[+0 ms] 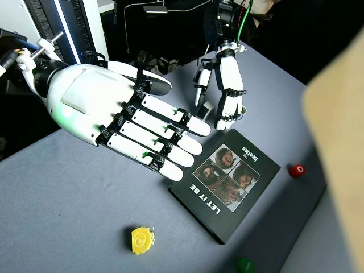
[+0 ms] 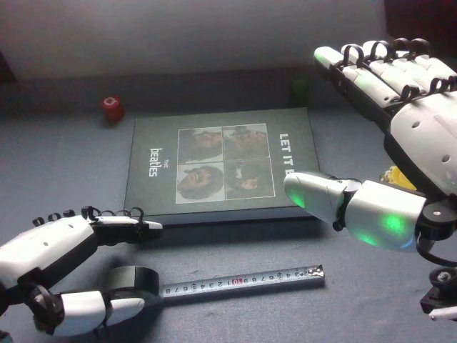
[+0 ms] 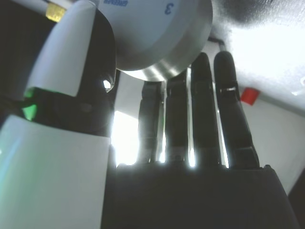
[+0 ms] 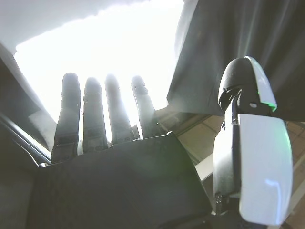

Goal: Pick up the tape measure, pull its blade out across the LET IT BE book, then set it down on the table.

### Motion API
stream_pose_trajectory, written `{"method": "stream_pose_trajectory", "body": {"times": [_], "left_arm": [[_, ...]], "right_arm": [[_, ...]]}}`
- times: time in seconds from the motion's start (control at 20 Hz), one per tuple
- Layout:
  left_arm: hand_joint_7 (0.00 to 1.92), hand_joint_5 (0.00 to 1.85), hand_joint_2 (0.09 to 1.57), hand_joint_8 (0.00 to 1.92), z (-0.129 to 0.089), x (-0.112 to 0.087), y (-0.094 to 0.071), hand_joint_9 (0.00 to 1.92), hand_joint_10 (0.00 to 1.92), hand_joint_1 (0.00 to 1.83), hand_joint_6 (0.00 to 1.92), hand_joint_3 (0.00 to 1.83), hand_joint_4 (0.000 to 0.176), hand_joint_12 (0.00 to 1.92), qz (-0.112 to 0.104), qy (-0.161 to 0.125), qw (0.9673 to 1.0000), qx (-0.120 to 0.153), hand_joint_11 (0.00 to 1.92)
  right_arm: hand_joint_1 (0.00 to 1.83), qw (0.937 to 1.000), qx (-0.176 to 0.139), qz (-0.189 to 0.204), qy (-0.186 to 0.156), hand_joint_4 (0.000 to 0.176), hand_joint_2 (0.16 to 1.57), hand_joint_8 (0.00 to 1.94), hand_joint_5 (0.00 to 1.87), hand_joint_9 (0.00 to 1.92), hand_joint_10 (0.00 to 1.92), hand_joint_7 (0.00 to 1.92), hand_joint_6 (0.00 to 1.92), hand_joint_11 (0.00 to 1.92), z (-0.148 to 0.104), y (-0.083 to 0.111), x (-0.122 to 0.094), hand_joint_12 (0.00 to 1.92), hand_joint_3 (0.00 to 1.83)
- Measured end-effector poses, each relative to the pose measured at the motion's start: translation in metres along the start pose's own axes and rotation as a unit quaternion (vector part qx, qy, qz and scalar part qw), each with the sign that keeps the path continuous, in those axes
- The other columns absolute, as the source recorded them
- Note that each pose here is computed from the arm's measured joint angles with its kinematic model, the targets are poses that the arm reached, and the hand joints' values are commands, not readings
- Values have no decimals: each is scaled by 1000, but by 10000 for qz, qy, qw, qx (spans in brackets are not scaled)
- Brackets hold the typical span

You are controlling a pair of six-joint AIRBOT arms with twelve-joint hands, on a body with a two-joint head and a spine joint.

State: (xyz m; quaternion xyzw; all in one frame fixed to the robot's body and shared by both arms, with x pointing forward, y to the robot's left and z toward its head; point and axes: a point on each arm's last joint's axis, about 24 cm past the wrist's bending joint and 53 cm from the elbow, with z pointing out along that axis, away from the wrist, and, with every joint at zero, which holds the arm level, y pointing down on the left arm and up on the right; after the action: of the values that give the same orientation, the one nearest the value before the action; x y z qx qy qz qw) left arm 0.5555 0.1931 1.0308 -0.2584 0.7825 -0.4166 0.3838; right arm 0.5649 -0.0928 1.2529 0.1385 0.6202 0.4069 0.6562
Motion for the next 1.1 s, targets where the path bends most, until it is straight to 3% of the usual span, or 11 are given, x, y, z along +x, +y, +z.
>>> {"method": "stream_pose_trajectory", "body": {"times": [1.1], "left_arm": [[492,470,1078,5,-9,10,16,439,6,1027,3,0,0,793,252,166,9995,-134,157]], "right_arm": [[176,10000,2,24,-31,60,1007,3,49,29,1,57,4,0,0,0,-1,421,0]]}}
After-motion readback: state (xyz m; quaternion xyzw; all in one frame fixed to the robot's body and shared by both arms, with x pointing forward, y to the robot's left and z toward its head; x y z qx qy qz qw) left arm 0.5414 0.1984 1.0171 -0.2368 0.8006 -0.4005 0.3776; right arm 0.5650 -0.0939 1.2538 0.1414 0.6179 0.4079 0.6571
